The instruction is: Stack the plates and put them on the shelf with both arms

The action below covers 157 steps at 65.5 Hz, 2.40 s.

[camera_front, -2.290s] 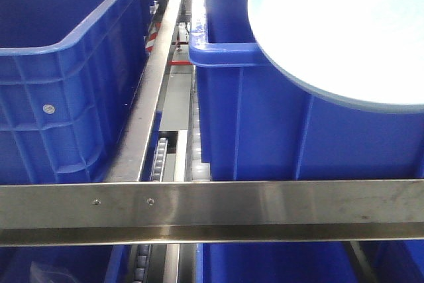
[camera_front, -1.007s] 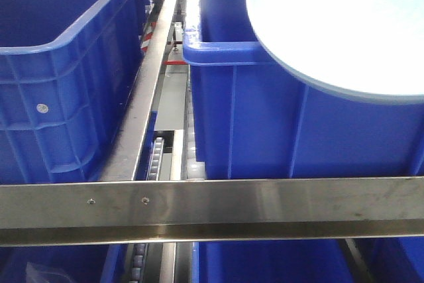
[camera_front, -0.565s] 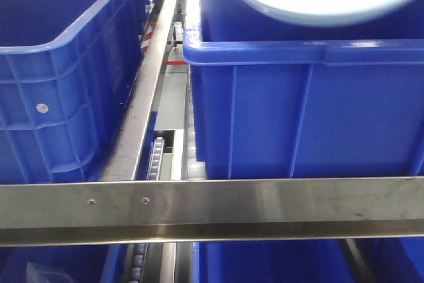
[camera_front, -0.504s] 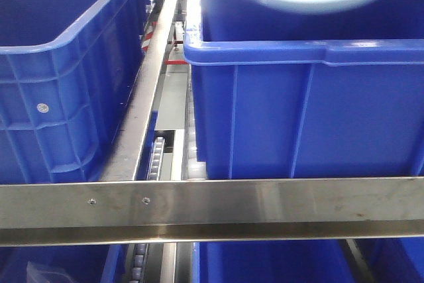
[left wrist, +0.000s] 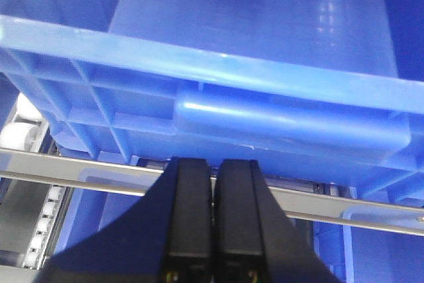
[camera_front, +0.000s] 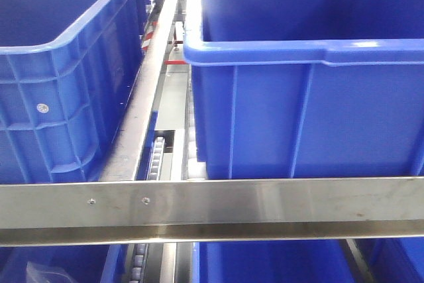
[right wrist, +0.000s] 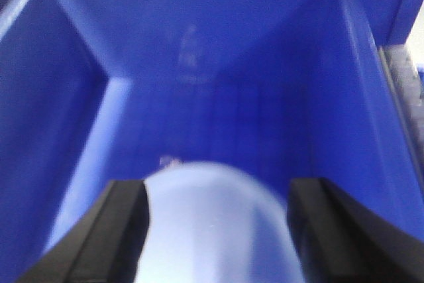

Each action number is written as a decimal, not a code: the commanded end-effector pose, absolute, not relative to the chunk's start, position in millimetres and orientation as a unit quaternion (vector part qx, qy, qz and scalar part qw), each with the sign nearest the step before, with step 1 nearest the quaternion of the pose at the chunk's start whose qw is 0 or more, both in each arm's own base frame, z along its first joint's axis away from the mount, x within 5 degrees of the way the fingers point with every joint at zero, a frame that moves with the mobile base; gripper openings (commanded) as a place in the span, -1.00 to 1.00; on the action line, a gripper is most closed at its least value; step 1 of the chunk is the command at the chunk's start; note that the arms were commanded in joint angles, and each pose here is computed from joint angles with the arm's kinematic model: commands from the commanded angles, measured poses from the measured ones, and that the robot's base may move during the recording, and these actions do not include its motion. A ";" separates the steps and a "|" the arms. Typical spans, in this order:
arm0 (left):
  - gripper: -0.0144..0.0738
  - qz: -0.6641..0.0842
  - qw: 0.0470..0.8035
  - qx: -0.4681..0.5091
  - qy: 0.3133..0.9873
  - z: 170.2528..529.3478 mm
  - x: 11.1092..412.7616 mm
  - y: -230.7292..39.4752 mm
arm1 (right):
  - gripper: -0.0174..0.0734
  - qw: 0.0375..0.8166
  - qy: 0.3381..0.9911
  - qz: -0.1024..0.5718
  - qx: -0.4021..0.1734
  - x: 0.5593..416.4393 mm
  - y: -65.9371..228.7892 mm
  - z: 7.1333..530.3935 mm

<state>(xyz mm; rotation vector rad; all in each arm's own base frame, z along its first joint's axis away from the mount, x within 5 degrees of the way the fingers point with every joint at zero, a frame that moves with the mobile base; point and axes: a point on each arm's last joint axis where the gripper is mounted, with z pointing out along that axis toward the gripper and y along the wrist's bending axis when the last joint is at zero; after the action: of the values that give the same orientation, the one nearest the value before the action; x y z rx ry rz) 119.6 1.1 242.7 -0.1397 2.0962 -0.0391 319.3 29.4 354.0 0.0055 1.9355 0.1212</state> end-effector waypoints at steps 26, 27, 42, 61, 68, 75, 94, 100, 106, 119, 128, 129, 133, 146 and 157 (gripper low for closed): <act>-0.48 -0.029 0.539 -0.056 0.840 257.6 125.0 -0.6 | -0.59 0.654 0.754 0.056 0.001 190.2 16.3 359.1; -0.48 -0.029 0.539 -0.056 0.840 257.6 125.0 -0.6 | -0.59 0.656 0.753 0.056 0.001 185.6 15.9 356.8; -0.48 -0.029 0.539 -0.056 0.840 257.6 125.0 -0.6 | -0.55 0.670 0.740 0.057 0.000 136.2 11.6 322.5; -0.48 -0.029 0.539 -0.056 0.840 257.6 125.0 -0.6 | -0.55 0.667 0.743 0.058 0.001 129.6 11.1 316.0; -0.48 -0.029 0.539 -0.056 0.840 257.6 125.0 -0.6 | -0.55 0.667 0.743 0.058 0.001 129.6 11.1 316.0; -0.48 -0.029 0.539 -0.056 0.840 257.6 125.0 -0.6 | -0.55 0.667 0.743 0.058 0.001 129.6 11.1 316.0; -0.48 -0.029 0.539 -0.056 0.840 257.6 125.0 -0.6 | -0.55 0.674 0.736 0.057 0.002 104.6 8.7 296.9; -0.48 -0.029 0.539 -0.056 0.840 257.6 125.0 -0.6 | -0.55 0.680 0.731 0.058 0.002 88.6 7.3 274.7; -0.48 -0.029 0.539 -0.056 0.840 257.6 125.0 -0.6 | -0.55 0.678 0.733 0.058 0.002 76.1 6.3 245.4; -0.48 -0.029 0.539 -0.056 0.840 257.6 125.0 -0.6 | -0.55 0.692 0.720 0.059 0.002 58.2 4.7 195.2; -0.48 -0.029 0.539 -0.055 0.840 257.6 125.0 -0.7 | -0.55 0.678 0.733 0.057 0.003 55.0 4.2 190.3; -0.48 -0.029 0.539 -0.055 0.840 257.6 125.0 -0.7 | -0.55 0.678 0.733 0.057 0.003 54.9 4.2 190.2; -0.48 -0.029 0.539 -0.055 0.840 257.6 125.0 -0.7 | -0.55 0.676 0.734 0.057 0.003 55.0 4.2 189.9; -0.48 -0.029 0.539 -0.056 0.840 257.6 125.0 -0.6 | -0.55 0.679 0.732 0.057 0.003 55.0 4.2 190.6; -0.48 -0.029 0.539 -0.056 0.840 257.6 125.0 -0.6 | -0.55 0.686 0.725 0.058 0.003 55.1 4.3 192.2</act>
<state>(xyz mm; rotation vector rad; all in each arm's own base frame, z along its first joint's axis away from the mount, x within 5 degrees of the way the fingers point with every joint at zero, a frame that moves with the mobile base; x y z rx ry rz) 119.6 1.1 242.7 -0.1397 2.0962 -0.0391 55.2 4.6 182.6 0.0067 1.7427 0.1333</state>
